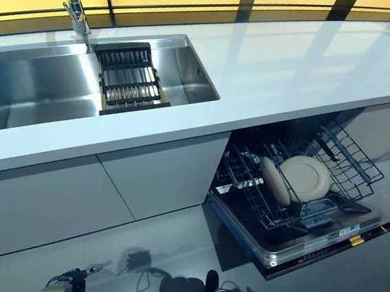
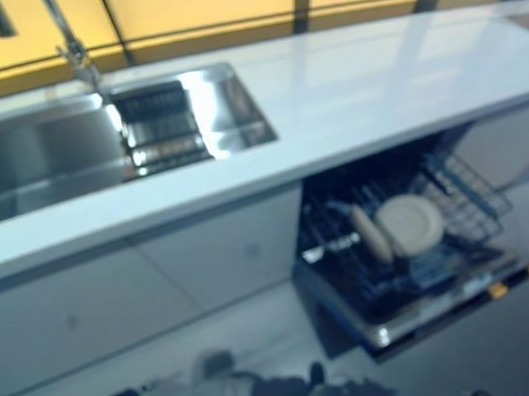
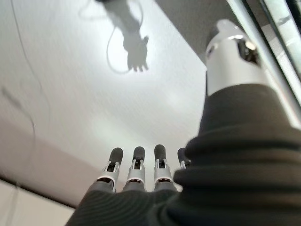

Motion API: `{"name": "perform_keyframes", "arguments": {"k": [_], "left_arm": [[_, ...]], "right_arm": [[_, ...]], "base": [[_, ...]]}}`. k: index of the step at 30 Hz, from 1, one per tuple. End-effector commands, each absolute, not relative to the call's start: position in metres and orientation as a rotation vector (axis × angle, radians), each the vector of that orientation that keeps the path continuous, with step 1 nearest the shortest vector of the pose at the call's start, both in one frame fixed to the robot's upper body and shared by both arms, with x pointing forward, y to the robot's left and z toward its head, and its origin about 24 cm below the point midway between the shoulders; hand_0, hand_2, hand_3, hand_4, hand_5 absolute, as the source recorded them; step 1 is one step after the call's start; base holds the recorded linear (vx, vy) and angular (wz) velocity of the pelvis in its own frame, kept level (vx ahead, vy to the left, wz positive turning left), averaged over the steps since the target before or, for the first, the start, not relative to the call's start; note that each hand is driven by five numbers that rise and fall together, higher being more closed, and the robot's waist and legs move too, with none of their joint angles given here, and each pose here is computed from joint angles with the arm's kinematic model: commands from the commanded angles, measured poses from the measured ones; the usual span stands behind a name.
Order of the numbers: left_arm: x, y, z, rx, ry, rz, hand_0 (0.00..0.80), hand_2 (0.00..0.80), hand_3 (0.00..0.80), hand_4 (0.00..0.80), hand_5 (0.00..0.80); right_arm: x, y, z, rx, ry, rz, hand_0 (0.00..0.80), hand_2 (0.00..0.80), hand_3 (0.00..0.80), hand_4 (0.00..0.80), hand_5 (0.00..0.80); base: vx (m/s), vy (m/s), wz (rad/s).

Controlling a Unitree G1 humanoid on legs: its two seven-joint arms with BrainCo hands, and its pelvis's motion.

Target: Take plates into dishwasher

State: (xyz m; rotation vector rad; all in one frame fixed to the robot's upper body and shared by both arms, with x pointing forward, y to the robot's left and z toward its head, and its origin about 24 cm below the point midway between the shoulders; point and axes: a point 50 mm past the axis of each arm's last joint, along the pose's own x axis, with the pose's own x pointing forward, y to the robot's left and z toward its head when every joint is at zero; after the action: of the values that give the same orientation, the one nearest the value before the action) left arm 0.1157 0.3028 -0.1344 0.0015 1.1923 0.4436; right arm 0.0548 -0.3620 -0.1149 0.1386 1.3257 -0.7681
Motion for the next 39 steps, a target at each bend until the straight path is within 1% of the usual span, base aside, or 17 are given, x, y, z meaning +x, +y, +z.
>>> {"name": "perform_keyframes", "arguments": {"k": [1,4,5,9,11,14,18,23,27,30,31,32,33,35,39], "left_arm": [[0.094,0.319,-0.133,-0.072,1.218,0.542,0.000,0.000,0.000,0.000,0.000],[0.087,0.317,-0.136,-0.106,1.214,0.615,0.000,0.000,0.000,0.000,0.000],[0.088,0.316,-0.136,-0.114,1.205,0.614,0.000,0.000,0.000,0.000,0.000],[0.103,0.301,-0.139,-0.112,1.161,0.514,0.000,0.000,0.000,0.000,0.000],[0.110,0.296,-0.139,-0.098,1.151,0.482,0.000,0.000,0.000,0.000,0.000],[0.118,0.294,-0.136,-0.095,1.123,0.465,0.000,0.000,0.000,0.000,0.000],[0.126,0.294,-0.134,-0.124,1.090,0.484,0.000,0.000,0.000,0.000,0.000],[0.131,0.283,-0.137,-0.180,1.054,0.457,0.000,0.000,0.000,0.000,0.000],[0.136,0.267,-0.140,-0.252,1.016,0.438,0.000,0.000,0.000,0.000,0.000],[0.129,0.262,-0.143,-0.261,1.029,0.429,0.000,0.000,0.000,0.000,0.000],[0.124,0.259,-0.146,-0.268,1.038,0.426,0.000,0.000,0.000,0.000,0.000],[0.123,0.259,-0.146,-0.271,1.039,0.429,0.000,0.000,0.000,0.000,0.000],[0.116,0.254,-0.150,-0.282,1.055,0.427,0.000,0.000,0.000,0.000,0.000],[0.104,0.247,-0.155,-0.296,1.084,0.422,0.000,0.000,0.000,0.000,0.000],[0.085,0.233,-0.163,-0.318,1.145,0.406,0.000,0.000,0.000,0.000,0.000]], "right_arm": [[0.043,-0.352,-0.123,0.211,1.318,-0.823,0.000,0.000,0.000,0.000,0.000],[0.052,-0.337,-0.131,0.246,1.304,-0.846,0.000,0.000,0.000,0.000,0.000],[0.053,-0.334,-0.132,0.258,1.299,-0.850,0.000,0.000,0.000,0.000,0.000],[0.057,-0.327,-0.136,0.335,1.245,-0.872,0.000,0.000,0.000,0.000,0.000],[0.063,-0.330,-0.133,0.306,1.245,-0.815,0.000,0.000,0.000,0.000,0.000],[0.080,-0.335,-0.127,0.320,1.202,-0.791,0.000,0.000,0.000,0.000,0.000],[0.094,-0.335,-0.124,0.405,1.141,-0.806,0.000,0.000,0.000,0.000,0.000],[0.110,-0.327,-0.124,0.616,1.024,-0.870,0.000,0.000,0.000,0.000,0.000],[0.136,-0.320,-0.118,0.826,0.891,-0.889,0.000,0.000,0.000,0.000,0.000],[0.151,-0.314,-0.115,1.015,0.771,-0.891,0.000,0.000,0.000,0.000,0.000],[0.160,-0.312,-0.111,1.134,0.674,-0.870,0.000,0.000,0.000,0.000,0.000],[0.162,-0.311,-0.111,1.169,0.654,-0.862,0.000,0.000,0.000,0.000,0.000],[0.172,-0.307,-0.107,1.276,0.554,-0.823,0.000,0.000,0.000,0.000,0.000],[0.185,-0.300,-0.102,1.382,0.433,-0.772,0.000,0.000,0.000,0.000,0.000],[0.213,-0.287,-0.088,1.512,0.277,-0.646,0.000,0.000,0.000,0.000,0.000]], "base": [[-0.127,-0.416,0.13],[-0.167,-0.514,-0.39],[-0.179,-0.283,-0.37],[-0.151,-0.169,-0.01],[-0.176,-0.053,0.07],[-0.185,-0.015,0.12],[-0.090,-0.005,0.16],[-0.051,0.029,0.13],[-0.059,0.065,0.21],[0.001,0.075,0.16],[0.011,0.074,0.21],[0.065,0.119,0.23],[0.076,0.106,0.25],[0.118,0.146,0.20],[0.110,0.122,0.13]]}}
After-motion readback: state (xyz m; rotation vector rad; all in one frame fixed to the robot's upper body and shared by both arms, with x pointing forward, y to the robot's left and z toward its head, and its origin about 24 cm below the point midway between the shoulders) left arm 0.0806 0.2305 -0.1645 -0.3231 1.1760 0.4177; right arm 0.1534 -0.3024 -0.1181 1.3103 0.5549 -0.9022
